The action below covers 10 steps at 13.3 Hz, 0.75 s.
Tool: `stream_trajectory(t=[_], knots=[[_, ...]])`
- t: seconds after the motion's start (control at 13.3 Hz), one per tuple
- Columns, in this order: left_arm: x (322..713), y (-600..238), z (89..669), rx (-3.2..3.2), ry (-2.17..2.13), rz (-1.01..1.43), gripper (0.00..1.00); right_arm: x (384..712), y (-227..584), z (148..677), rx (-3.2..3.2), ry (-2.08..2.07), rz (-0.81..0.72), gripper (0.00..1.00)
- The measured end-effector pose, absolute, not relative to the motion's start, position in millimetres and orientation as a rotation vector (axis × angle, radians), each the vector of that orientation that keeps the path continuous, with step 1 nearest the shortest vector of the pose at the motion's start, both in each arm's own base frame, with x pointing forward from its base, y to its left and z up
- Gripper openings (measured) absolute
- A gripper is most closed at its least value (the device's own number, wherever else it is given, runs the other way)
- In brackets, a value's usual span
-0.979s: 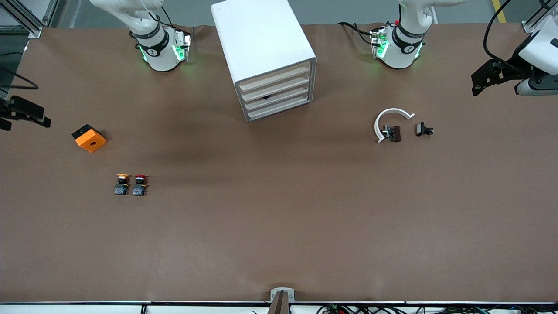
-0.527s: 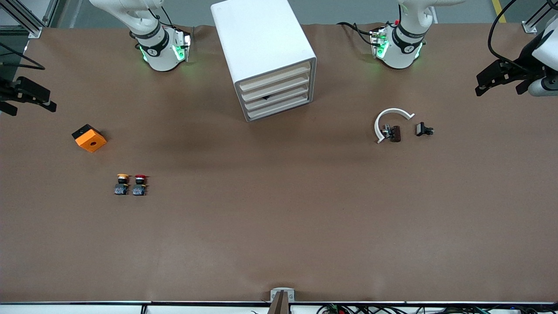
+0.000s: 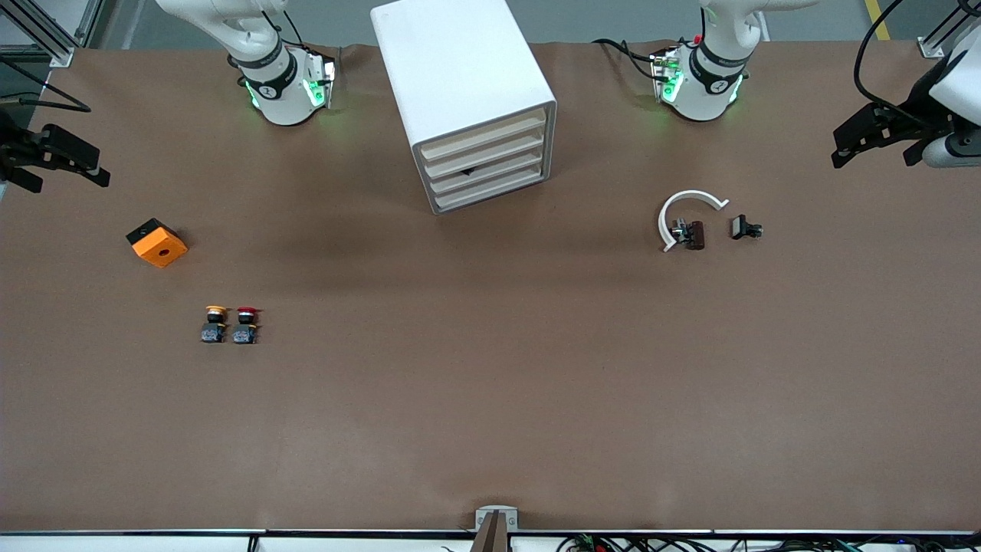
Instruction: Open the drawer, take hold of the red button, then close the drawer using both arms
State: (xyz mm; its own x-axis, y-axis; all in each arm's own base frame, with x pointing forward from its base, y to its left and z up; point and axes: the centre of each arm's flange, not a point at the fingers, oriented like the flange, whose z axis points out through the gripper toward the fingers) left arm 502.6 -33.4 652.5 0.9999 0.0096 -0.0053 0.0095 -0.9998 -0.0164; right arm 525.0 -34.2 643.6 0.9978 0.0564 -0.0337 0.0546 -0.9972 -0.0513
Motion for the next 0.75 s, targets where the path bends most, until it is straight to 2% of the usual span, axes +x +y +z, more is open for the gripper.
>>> stream_trajectory(t=[0.75], knots=[[508.6, -37.8, 654.6, -3.126, -0.002, -0.003, 1.0, 521.5, -35.6, 645.3, -3.09, -0.083, 0.056, 1.0]])
